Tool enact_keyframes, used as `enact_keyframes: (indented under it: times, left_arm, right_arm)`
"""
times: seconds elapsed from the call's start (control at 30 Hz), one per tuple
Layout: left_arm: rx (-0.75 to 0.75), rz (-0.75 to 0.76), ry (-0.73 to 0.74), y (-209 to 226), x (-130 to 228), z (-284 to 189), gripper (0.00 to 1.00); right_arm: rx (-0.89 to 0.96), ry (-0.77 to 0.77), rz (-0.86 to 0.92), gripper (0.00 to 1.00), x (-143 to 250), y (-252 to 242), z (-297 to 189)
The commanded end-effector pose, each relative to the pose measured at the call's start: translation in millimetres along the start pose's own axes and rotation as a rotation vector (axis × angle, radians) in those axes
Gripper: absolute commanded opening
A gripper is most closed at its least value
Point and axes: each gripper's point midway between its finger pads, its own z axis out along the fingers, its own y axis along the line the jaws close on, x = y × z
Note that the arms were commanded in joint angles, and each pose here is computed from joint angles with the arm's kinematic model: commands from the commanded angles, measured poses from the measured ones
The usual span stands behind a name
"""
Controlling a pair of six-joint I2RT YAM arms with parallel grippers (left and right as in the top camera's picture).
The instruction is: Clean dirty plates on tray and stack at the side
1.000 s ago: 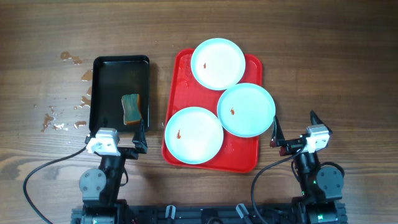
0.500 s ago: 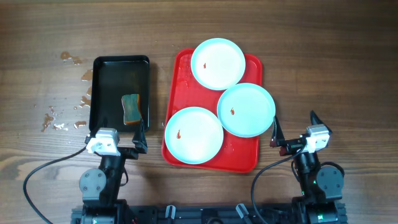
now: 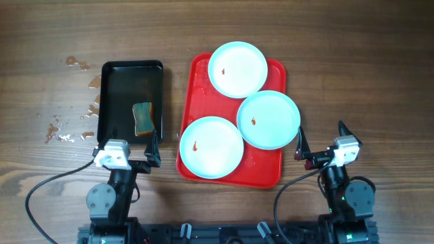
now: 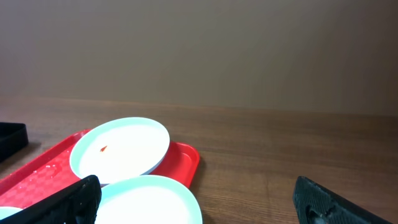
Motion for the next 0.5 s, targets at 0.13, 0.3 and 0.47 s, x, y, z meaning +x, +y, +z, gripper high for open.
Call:
enact_keyframes:
  times: [0.13,0.3,0.47]
  left_arm:
    - [0.001,0.001,0.003,0.0,2.3,0.2,1.00]
    - [0.152,-0.110,0.018,-26.3,2.2,-1.3,1.00]
    - [0.335,-0.280,-0.130,-56.2,-52.1,-14.4,1.00]
  right_arm:
    - [-0.018,-0.011,-0.017,1.00,-2.3,3.3,-0.5]
    - [-0.088,-0.005,0.291,1.00,-3.8,14.9,-1.1]
    - [-0.337,-0.018,0.203,1.00,-33.5,56.3,-15.9]
